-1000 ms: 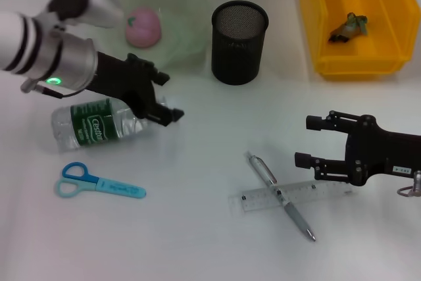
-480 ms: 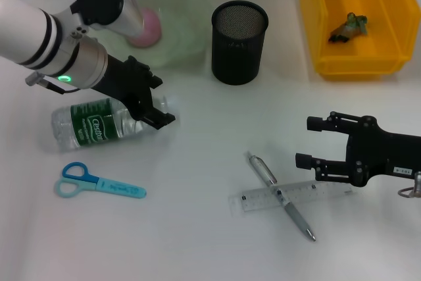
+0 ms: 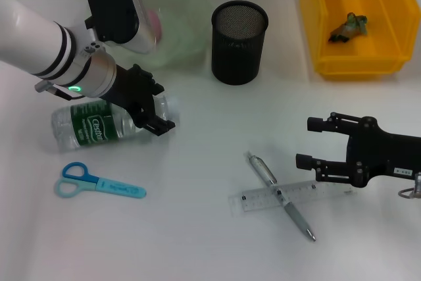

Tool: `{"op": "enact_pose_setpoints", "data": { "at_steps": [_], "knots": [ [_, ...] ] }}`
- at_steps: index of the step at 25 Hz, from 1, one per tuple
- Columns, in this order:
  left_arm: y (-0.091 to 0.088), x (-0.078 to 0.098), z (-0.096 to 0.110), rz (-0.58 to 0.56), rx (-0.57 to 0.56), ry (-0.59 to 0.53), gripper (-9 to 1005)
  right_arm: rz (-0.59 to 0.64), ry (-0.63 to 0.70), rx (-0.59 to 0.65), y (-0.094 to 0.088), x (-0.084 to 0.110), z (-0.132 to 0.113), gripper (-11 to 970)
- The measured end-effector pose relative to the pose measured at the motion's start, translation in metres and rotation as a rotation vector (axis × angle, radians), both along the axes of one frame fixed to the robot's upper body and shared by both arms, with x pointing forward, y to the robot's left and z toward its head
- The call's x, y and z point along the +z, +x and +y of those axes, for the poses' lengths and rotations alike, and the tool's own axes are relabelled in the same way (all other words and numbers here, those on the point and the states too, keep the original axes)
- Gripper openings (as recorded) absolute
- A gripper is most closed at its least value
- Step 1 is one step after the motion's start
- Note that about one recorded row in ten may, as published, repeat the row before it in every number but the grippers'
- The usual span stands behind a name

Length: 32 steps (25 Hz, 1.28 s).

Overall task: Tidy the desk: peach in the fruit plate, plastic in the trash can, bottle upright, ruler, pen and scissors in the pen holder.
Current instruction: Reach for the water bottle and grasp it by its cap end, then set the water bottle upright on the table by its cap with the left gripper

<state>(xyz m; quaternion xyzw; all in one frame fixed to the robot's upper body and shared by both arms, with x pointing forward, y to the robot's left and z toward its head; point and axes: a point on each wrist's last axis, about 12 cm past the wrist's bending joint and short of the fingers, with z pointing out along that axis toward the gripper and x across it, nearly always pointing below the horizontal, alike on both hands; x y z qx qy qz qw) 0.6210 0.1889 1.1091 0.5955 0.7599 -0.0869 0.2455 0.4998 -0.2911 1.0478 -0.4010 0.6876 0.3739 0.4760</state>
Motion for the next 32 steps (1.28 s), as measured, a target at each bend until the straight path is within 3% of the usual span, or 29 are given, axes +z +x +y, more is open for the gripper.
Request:
{"op": "enact_pose_setpoints", "data": {
  "at_steps": [4,15,19,26,32],
  "knots": [
    [0.000,0.001,-0.001,-0.004,-0.010,0.000,765,0.001,0.000,0.000,0.000,0.000,0.000,771],
    [-0.002,0.004,-0.001,0.007,-0.019,-0.018,501,0.000,0.003,0.002,0.000,0.000,0.001,771],
    [-0.004,0.011,-0.001,0.012,-0.016,-0.077,459,-0.002,0.001,0.002,0.000,0.000,0.000,771],
    [-0.012,0.046,0.031,-0.005,0.014,-0.381,448,-0.006,0.001,0.006,0.000,0.001,0.000,770],
    [-0.018,0.051,0.066,-0.001,0.074,-0.544,446,-0.006,0.000,0.011,0.000,0.001,0.001,770]
  ]
}}
